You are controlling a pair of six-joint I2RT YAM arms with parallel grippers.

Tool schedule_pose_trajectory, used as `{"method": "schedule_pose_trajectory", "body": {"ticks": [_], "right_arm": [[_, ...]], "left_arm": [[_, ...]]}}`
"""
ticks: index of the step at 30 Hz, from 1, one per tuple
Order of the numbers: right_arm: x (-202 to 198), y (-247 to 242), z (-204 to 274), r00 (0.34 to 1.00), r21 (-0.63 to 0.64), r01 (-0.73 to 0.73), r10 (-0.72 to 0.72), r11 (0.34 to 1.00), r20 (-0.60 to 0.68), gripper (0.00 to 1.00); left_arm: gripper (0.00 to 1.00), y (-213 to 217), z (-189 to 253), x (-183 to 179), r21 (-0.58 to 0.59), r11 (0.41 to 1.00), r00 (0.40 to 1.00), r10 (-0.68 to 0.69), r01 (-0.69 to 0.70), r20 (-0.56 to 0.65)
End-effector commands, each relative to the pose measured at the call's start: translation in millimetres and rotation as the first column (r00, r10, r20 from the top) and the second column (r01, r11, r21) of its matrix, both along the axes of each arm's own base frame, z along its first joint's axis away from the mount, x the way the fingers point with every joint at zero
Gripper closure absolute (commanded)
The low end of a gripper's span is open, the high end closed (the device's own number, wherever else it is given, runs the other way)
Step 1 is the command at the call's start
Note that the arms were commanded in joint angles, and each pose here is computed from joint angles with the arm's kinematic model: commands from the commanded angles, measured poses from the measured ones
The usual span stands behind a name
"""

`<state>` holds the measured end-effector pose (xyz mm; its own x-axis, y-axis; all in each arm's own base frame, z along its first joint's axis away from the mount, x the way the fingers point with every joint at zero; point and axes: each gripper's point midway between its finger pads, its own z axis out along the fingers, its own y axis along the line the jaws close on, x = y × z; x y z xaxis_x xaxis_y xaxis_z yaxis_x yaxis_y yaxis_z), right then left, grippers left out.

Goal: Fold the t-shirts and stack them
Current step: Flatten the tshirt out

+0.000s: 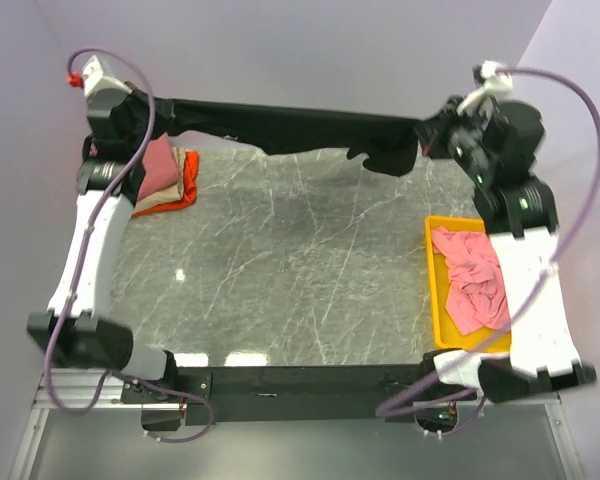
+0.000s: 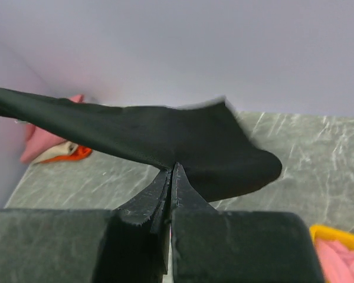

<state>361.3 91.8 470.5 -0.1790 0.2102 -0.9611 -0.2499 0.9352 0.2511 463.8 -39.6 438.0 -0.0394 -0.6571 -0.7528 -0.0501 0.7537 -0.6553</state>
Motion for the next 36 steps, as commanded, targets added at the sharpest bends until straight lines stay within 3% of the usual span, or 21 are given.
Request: {"method": "schedule_pose_trajectory", "body": {"ticks": [1, 8, 12, 16, 21, 26, 27, 28, 29, 30, 31, 32, 36], "right_arm": [[-42.0, 0.1, 16.5, 0.997, 0.051, -0.039, 0.035, 0.998, 0.073, 1.0], [-120.2, 2.9, 15.1, 0.989, 0.092, -0.118, 0.108, 0.989, 0.102, 1.0], [-133.3, -0.1, 11.1, 0.991, 0.108, -0.108, 0.098, 0.988, 0.093, 1.0], [-107.8, 0.8, -24.6, 0.997, 0.11, -0.073, 0.076, 0.991, -0.023, 1.0], [-44.3, 13.9, -122.8, 0.962, 0.123, -0.05, 0.081, 0.991, -0.261, 1.0], [20.8, 21.9, -242.3, 0.879, 0.081, -0.024, 0.06, 0.996, -0.473, 1.0], [33.5, 21.5, -251.8, 0.876, 0.067, -0.017, 0.047, 0.998, -0.48, 0.96], [47.2, 21.2, -288.9, 0.829, 0.044, -0.007, 0.03, 0.999, -0.558, 0.74], [62.6, 21.0, -285.5, 0.83, 0.032, 0.001, 0.017, 0.999, -0.557, 0.6], [65.4, 17.0, -298.2, 0.795, 0.006, 0.023, -0.015, 1.0, -0.607, 0.54], [72.9, 10.0, -320.5, 0.753, -0.039, 0.057, -0.068, 0.998, -0.654, 0.36], [79.6, 8.0, -315.5, 0.755, -0.057, 0.065, -0.086, 0.996, -0.65, 0.14], [64.8, -3.5, -318.9, 0.74, -0.089, 0.126, -0.153, 0.988, -0.655, 0.11]], "left_arm": [[0.99, 13.1, 26.4, -42.5, 0.009, 0.999, 0.996, 0.05, -0.051, 0.07], [0.99, 28.0, 52.9, -130.4, -0.007, 0.993, 0.983, 0.115, -0.115, 0.142], [1.0, 31.3, 52.0, -148.5, -0.017, 0.991, 0.98, 0.131, -0.13, 0.148], [1.0, 37.6, 15.7, -130.2, -0.007, 0.985, 0.984, 0.171, -0.171, 0.047], [1.0, 49.9, -68.4, -83.1, 0.035, 0.967, 0.957, 0.254, -0.251, -0.141], [0.97, 68.6, -196.2, -23.9, 0.134, 0.935, 0.844, 0.354, -0.328, -0.403], [0.71, 73.7, -207.1, -14.6, 0.143, 0.926, 0.822, 0.375, -0.348, -0.427], [0.55, 77.9, -246.8, -2.9, 0.173, 0.924, 0.771, 0.381, -0.341, -0.511], [0.41, 77.0, -258.8, 2.9, 0.174, 0.928, 0.748, 0.369, -0.33, -0.552], [0.22, 72.8, -250.5, 11.5, 0.162, 0.935, 0.741, 0.348, -0.315, -0.574], [0.05, 66.0, -262.2, 19.8, 0.151, 0.948, 0.736, 0.314, -0.281, -0.6], [0.01, 59.9, -258.5, 23.6, 0.137, 0.956, 0.752, 0.288, -0.259, -0.593], [0.01, 21.1, -233.4, 17.9, 0.137, 0.981, 0.827, 0.191, -0.139, -0.529]]}}
